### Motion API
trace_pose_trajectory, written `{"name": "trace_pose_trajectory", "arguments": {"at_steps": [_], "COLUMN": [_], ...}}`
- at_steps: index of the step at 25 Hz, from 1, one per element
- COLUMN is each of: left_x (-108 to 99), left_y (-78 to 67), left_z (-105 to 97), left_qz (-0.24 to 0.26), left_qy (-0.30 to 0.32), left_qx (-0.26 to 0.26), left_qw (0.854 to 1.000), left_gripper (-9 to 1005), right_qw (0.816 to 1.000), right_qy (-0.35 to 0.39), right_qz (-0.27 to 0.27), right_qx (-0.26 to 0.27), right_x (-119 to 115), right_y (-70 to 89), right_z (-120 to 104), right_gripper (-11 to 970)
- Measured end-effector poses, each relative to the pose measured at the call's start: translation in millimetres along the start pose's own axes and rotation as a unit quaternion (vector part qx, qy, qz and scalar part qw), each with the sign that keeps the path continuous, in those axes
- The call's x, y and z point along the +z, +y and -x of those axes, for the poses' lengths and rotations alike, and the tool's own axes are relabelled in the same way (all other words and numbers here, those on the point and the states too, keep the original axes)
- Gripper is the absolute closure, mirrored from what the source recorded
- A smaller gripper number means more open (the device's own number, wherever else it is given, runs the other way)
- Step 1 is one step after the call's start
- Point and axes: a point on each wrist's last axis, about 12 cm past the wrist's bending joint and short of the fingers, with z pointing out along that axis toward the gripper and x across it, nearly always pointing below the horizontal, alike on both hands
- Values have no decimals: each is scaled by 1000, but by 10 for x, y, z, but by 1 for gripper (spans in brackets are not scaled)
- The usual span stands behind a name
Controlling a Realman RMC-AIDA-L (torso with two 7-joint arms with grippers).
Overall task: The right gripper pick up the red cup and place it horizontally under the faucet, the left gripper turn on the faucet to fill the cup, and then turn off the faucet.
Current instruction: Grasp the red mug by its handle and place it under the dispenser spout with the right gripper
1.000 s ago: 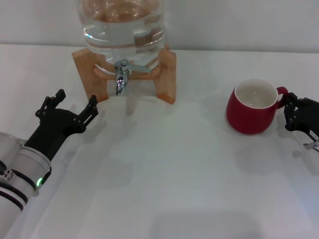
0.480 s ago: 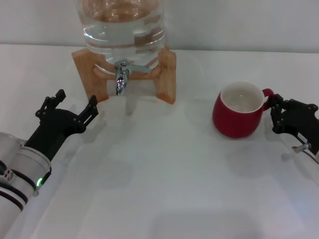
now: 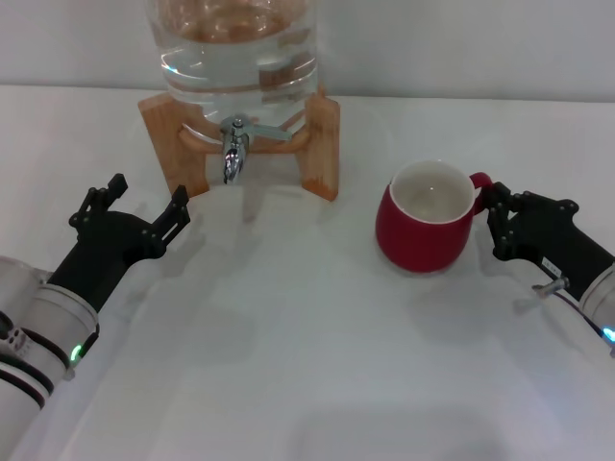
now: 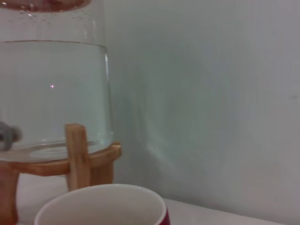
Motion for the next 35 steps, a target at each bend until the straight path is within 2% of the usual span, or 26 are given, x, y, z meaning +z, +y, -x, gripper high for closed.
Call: {"name": "trace_pose_trajectory", "arguments": {"at_steps": [13, 26, 35], "left_x": [-48, -111, -147], "left_y": [9, 13, 7], "left_z": [-1, -14, -29], "left_qz": [0, -2, -6], "left_qy": [-7, -12, -11], "left_qx": [0, 1, 3], "left_qw": [1000, 1000, 1000], "left_gripper": [110, 110, 110], "right_qw": [998, 996, 990], "right_qy": [4, 25, 49], "right_qz": [59, 89, 130], "right_qx": [-7, -11, -21], "right_x": [177, 379, 552], "right_y": [273, 454, 701], "right_z": [70, 142, 217], "right_gripper": [925, 935, 943]}}
